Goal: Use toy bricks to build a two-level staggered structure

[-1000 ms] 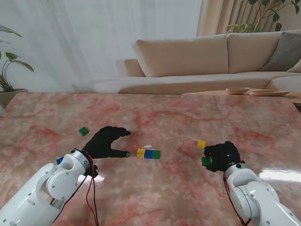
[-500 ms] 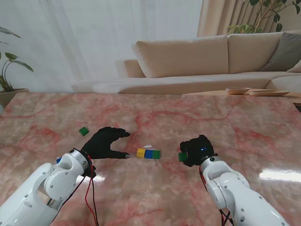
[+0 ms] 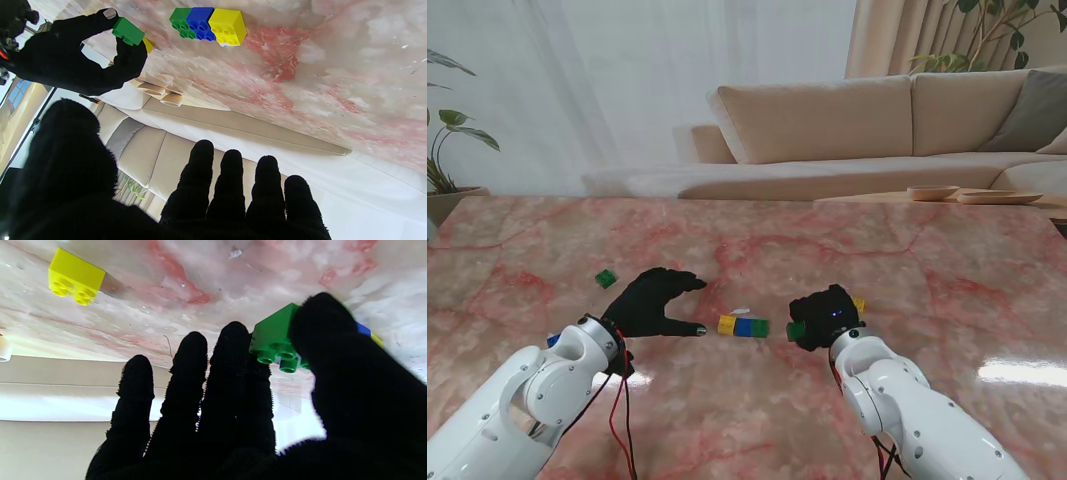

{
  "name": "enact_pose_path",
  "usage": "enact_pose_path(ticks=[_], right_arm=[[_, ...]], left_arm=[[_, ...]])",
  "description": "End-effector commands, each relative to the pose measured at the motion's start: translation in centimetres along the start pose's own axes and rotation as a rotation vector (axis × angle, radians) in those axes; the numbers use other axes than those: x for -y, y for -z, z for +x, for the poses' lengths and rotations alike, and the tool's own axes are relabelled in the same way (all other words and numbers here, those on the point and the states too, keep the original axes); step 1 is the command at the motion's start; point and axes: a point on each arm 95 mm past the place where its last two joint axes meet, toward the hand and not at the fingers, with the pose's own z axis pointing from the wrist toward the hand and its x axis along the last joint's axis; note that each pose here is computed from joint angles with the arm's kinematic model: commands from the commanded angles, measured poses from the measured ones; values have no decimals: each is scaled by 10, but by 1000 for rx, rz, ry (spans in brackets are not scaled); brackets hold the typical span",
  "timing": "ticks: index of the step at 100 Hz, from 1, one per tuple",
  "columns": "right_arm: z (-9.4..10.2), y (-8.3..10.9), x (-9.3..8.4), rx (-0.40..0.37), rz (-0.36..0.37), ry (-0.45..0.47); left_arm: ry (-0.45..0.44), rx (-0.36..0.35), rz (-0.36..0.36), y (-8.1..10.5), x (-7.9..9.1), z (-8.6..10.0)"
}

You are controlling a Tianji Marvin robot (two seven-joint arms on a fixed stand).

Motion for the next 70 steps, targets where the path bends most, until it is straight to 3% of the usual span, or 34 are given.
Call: enact_pose_path(ticks=[1,70], right_arm=[[2,0,5,0,24,0],[8,-7,11,-15,38,51]], left_arm=[[9,7,-3,0,-4,-1],[8,15,12,2,-8,-8]])
